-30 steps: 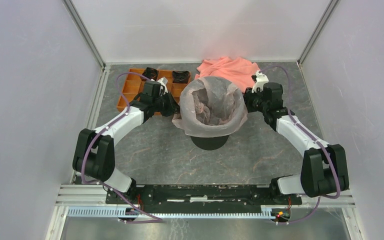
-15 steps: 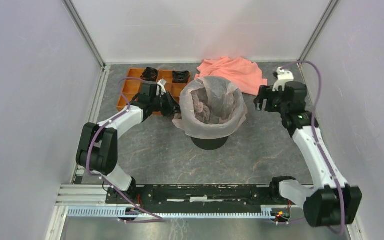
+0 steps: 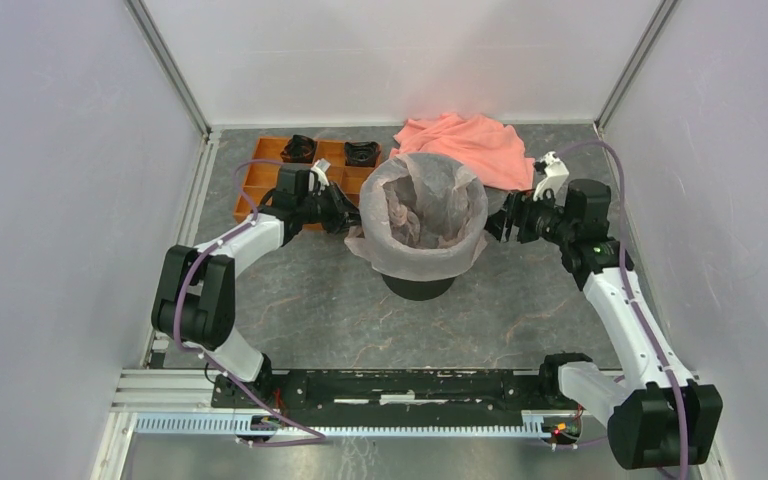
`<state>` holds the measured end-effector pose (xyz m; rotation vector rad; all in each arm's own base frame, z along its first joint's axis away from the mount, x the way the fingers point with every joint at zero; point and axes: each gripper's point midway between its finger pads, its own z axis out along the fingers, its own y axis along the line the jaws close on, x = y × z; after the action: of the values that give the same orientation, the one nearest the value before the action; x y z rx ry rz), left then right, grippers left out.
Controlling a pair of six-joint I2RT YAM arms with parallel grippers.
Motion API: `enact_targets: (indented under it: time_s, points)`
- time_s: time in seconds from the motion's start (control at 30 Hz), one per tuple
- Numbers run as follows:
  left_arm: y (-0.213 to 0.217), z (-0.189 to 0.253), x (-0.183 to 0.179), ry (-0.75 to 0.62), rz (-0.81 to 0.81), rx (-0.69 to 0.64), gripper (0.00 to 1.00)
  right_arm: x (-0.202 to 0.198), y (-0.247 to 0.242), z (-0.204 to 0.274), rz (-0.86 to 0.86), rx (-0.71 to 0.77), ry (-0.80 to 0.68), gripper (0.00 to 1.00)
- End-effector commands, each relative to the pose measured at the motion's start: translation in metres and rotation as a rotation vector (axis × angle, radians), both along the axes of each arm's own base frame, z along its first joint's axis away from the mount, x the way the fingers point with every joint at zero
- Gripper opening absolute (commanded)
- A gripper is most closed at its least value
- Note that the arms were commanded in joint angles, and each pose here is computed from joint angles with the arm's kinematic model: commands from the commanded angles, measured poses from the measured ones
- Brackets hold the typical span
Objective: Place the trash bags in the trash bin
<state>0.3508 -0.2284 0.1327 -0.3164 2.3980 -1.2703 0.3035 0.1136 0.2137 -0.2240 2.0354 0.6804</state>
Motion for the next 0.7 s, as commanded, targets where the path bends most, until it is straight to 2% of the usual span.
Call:
enact_targets:
  time_s: [0.0, 0.13, 0.27, 0.37, 0.5, 0.67]
  points:
    - [-0.005, 0.021, 0.002, -0.05, -0.008, -0.053, 0.16, -0.005, 0.023, 0.016, 0.105, 0.122, -0.059, 0.73]
    - [-0.004, 0.015, 0.004, -0.039, -0.004, -0.04, 0.16, -0.011, 0.022, -0.012, 0.068, 0.14, -0.025, 0.55]
    - [-0.005, 0.011, 0.003, -0.019, -0.011, -0.051, 0.16, -0.013, 0.014, -0.043, 0.022, 0.109, 0.0, 0.43]
    - [-0.007, 0.013, 0.001, -0.017, -0.017, -0.07, 0.16, -0.013, 0.023, -0.06, 0.069, 0.139, 0.017, 0.35]
    - [-0.01, 0.013, -0.001, -0.007, -0.027, -0.092, 0.16, -0.013, 0.032, -0.088, 0.092, 0.177, 0.073, 0.29]
    - [-0.013, 0.011, -0.003, 0.011, -0.042, -0.116, 0.17, -0.019, 0.05, -0.112, 0.123, 0.243, 0.152, 0.29]
